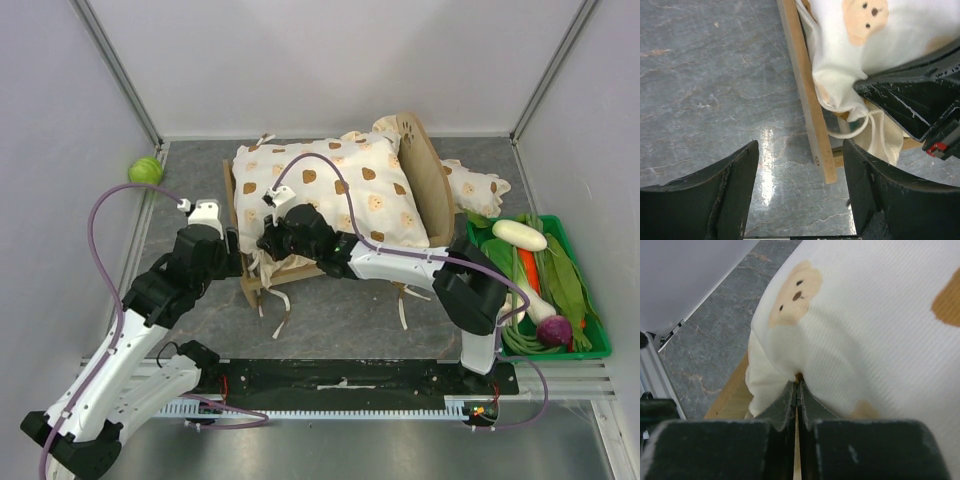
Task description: Set up the pet bed
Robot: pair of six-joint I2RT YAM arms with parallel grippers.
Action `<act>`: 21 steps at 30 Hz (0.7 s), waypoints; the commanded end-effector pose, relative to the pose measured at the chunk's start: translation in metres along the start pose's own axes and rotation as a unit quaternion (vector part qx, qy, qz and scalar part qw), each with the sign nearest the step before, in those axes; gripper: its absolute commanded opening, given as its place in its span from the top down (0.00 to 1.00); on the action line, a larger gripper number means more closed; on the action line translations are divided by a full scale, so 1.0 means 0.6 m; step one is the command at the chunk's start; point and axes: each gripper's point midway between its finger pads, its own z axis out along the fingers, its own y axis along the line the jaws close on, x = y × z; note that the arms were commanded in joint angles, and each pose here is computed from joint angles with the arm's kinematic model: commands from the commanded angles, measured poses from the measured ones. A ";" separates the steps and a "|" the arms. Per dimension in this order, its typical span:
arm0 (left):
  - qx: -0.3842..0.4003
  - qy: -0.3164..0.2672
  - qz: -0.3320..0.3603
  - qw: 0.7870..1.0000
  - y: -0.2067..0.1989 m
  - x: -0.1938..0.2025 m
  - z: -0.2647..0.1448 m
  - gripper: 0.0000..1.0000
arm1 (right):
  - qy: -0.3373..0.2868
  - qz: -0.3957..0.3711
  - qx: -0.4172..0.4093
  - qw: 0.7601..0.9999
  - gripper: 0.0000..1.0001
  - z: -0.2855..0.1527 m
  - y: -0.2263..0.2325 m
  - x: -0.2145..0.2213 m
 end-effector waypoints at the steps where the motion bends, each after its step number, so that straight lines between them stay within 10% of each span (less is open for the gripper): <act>1: 0.043 0.001 -0.046 0.998 -0.038 0.006 0.019 0.26 | -0.008 -0.022 0.014 1.000 0.87 0.004 0.002 -0.017; 9: 0.061 0.019 -0.071 0.995 -0.060 0.019 0.037 0.26 | -0.042 -0.032 -0.043 0.998 0.54 -0.074 0.049 -0.075; 21: 0.039 -0.014 -0.092 0.995 -0.030 -0.012 -0.005 0.25 | -0.022 -0.019 -0.071 0.997 0.63 -0.132 0.063 -0.040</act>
